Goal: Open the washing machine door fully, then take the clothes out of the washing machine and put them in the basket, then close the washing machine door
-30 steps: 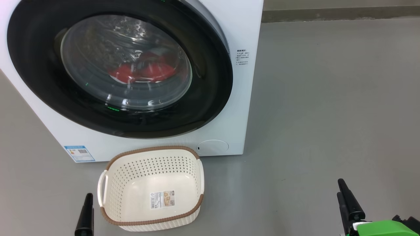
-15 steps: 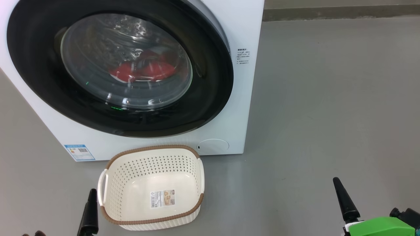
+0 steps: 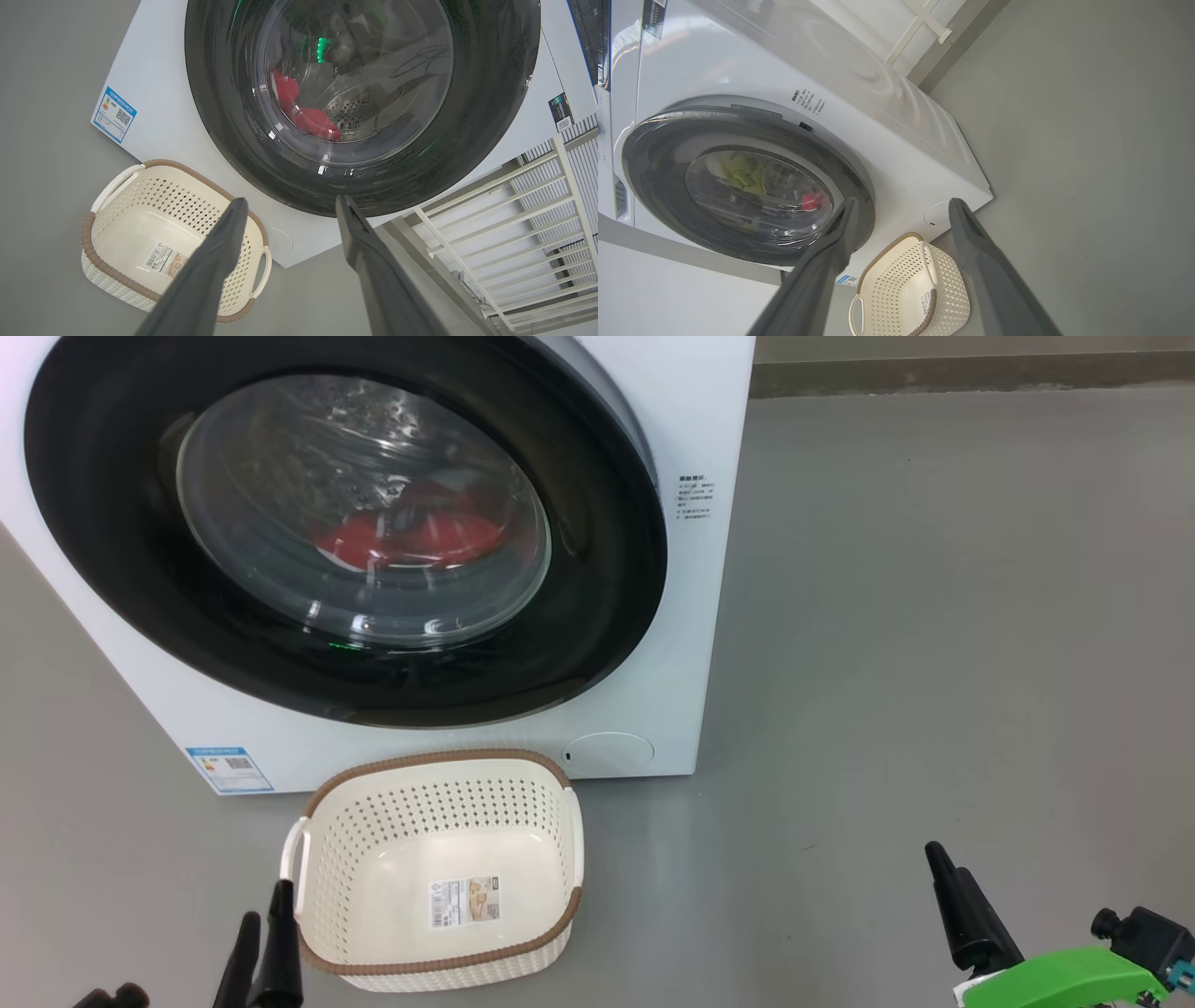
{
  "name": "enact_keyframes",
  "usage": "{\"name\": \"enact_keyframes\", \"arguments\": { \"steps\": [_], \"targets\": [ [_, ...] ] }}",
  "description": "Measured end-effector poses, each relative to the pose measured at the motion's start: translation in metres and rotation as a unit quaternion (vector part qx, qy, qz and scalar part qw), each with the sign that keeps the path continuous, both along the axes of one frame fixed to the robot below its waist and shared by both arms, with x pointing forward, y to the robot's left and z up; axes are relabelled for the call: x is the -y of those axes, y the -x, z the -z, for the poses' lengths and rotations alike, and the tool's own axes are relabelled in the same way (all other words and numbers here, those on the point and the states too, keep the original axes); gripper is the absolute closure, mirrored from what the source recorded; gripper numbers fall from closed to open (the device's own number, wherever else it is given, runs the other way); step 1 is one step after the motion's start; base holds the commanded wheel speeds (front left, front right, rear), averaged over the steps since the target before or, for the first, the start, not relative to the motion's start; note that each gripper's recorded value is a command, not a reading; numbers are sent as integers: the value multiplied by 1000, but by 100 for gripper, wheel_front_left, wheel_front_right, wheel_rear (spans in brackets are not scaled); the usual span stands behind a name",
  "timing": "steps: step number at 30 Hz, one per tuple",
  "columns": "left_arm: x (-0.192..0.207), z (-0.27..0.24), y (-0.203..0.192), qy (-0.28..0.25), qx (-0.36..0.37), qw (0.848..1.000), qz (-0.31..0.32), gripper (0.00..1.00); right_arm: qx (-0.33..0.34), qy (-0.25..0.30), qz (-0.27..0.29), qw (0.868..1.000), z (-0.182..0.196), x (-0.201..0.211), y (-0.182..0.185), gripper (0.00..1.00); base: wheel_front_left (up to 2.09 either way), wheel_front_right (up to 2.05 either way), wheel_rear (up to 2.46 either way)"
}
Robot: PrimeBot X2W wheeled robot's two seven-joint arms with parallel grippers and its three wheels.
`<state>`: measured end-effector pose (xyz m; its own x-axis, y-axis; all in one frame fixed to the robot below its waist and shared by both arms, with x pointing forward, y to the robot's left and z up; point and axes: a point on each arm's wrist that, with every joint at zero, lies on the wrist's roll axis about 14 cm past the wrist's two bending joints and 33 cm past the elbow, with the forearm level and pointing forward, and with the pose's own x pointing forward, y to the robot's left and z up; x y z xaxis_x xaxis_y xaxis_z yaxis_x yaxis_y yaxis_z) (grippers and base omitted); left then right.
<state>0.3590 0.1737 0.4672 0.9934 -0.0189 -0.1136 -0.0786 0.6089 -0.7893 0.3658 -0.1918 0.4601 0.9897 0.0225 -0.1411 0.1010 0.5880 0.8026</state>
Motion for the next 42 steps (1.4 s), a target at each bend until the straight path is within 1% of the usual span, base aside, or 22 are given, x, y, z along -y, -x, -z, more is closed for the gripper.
{"name": "enact_keyframes", "arguments": {
  "steps": [15,23,33,42],
  "targets": [
    [9,-7,2,-108,20,994,25,0,18,95,-29,995,-6,-7,-1,0,0,0,0],
    [12,-7,5,-152,26,987,34,0,26,139,-37,989,-8,-6,-1,0,0,0,0],
    [17,-12,5,-210,43,976,46,0,42,191,-51,979,-12,-10,-1,0,0,0,0],
    [20,-16,5,-265,59,961,56,0,59,239,-62,967,-17,-13,-2,0,0,0,0]
  ]
}}
